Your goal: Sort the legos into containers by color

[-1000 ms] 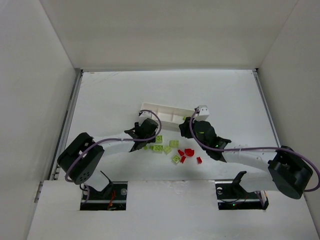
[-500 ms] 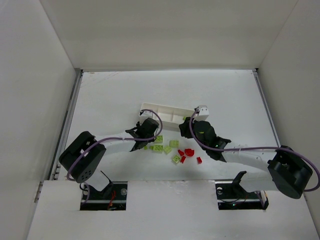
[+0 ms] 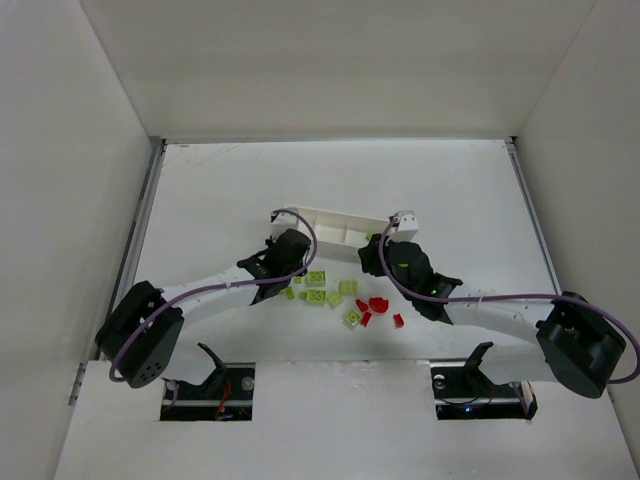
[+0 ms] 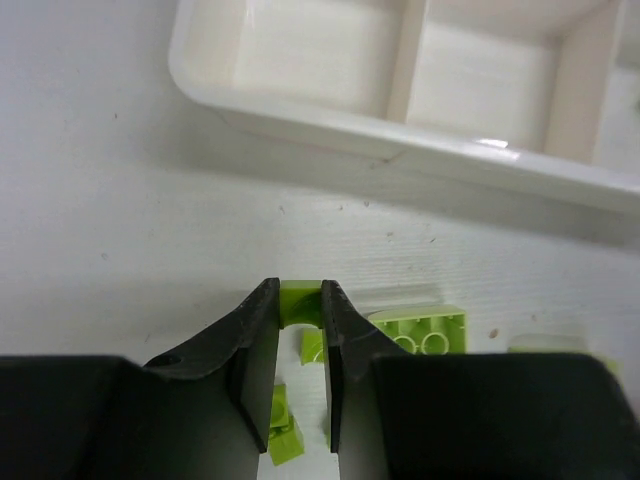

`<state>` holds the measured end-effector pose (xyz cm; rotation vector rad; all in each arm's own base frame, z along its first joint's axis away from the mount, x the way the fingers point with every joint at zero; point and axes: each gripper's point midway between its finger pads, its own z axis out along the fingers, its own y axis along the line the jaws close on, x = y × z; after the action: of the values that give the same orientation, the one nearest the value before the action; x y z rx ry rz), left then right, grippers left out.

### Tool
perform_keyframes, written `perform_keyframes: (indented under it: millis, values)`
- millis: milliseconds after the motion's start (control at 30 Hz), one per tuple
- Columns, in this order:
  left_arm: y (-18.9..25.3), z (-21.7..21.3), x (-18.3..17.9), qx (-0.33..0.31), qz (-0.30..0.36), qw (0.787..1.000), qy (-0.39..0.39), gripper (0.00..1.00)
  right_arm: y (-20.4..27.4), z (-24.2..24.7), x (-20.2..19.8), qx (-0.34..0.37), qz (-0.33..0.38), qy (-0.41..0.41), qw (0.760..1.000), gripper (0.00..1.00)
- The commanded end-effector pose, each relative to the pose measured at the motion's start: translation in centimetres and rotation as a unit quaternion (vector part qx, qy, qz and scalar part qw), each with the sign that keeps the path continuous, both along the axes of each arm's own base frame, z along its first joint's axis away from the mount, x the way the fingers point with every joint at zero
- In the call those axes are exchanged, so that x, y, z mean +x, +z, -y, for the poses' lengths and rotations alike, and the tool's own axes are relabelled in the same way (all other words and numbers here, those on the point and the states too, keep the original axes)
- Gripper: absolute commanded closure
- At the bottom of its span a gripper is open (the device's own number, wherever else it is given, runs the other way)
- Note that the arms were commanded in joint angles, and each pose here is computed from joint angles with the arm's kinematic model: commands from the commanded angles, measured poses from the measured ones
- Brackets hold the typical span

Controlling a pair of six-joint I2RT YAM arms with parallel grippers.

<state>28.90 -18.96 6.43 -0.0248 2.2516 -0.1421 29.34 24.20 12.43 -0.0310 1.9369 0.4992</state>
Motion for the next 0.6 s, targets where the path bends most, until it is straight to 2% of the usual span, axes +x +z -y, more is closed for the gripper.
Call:
perform_keyframes:
  millis: [0,267,400,567]
  values:
    - [5.6,1.5,2.0,-0.055,0.059,0.997,0.012,0.86,3.4,-0.5,0.5,0.027,0.038,-0.007,0.999,0.52]
    - [9.5,10.4,4.5,-0.123,0.07,0.988,-0.06,0.84,4.4,1.8,0.5,0.042,0.055,-0.042,0.997,0.52]
    - [8.3,14.3,6.3,-0.129,0.054,0.987,-0.084,0.83,3.9,4.0,1.1,0.039,0.047,-0.079,0.995,0.52]
    - [6.9,17.3,7.2,-0.127,0.039,0.986,-0.098,0.81,3.8,6.6,1.6,0.037,0.048,-0.123,0.991,0.53]
